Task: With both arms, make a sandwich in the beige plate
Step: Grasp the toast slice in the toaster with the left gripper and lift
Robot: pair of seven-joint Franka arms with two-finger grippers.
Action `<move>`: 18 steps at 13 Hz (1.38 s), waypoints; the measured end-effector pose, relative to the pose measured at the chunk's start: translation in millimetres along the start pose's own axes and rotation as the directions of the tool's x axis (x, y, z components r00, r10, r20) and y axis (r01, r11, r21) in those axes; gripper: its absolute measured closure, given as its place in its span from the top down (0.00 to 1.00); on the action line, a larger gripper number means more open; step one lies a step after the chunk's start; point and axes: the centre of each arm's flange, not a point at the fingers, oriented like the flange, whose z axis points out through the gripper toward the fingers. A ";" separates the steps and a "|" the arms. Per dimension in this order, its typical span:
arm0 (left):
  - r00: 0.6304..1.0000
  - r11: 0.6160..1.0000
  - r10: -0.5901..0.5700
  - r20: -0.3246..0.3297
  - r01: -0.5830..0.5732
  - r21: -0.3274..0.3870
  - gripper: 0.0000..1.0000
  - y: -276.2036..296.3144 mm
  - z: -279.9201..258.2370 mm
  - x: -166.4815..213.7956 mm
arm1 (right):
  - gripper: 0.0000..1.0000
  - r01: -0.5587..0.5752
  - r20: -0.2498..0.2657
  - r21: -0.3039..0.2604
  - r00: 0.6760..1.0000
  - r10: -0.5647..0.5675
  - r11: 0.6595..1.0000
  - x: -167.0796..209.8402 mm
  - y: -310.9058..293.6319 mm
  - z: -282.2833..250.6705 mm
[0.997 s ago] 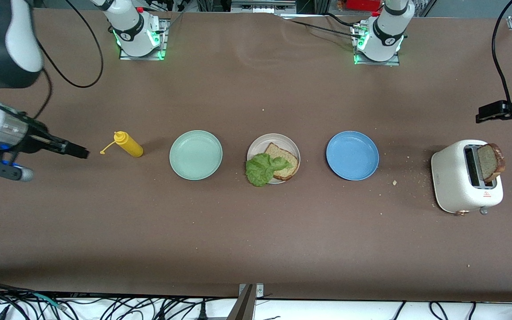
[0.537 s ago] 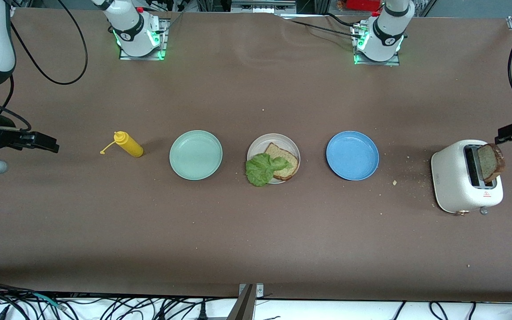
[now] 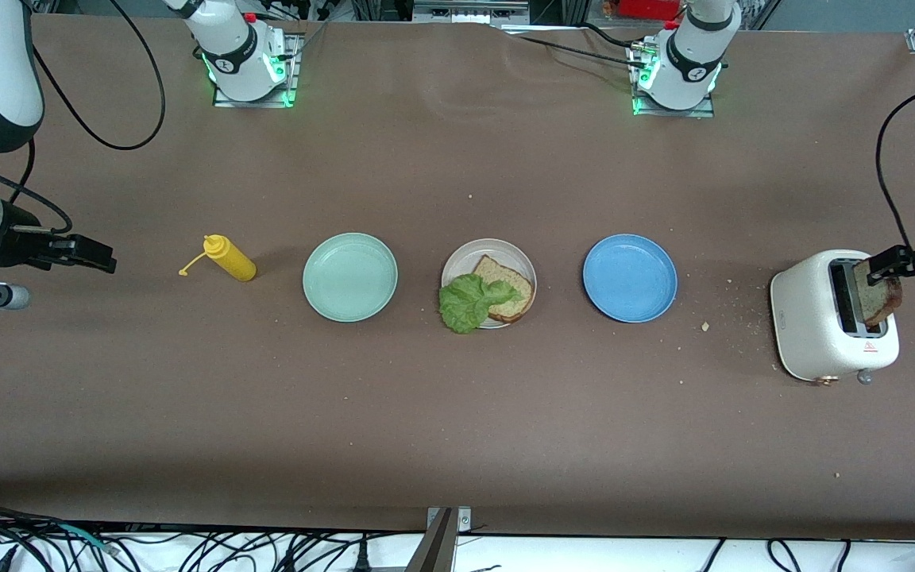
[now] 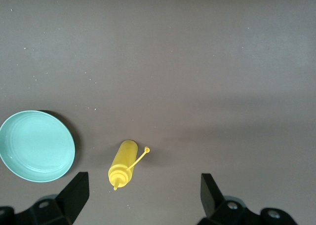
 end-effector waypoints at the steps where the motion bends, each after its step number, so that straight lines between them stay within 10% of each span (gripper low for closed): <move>1: 1.000 1.000 -0.002 0.009 0.002 -0.005 0.95 0.5 9.8 -3.4 | 1.00 -0.001 -0.001 0.000 1.000 0.001 1.000 0.1 0.6 0.0; 8: 0.998 1.000 0.005 0.059 -0.003 -0.028 0.15 -6.0 10.2 -7.9 | 1.00 -0.032 0.022 -0.002 0.999 0.032 0.999 -0.1 20.6 10.1; 13: 0.985 0.995 0.054 0.162 -0.039 -0.095 0.08 2.1 -105.0 14.7 | 1.00 -0.030 0.023 -0.001 0.999 0.030 1.000 -0.1 19.2 10.4; 18: 0.982 0.882 0.117 0.151 -0.033 -0.471 0.08 85.6 -139.3 35.7 | 1.00 -0.027 0.025 -0.001 0.999 0.027 1.000 -0.3 17.4 10.4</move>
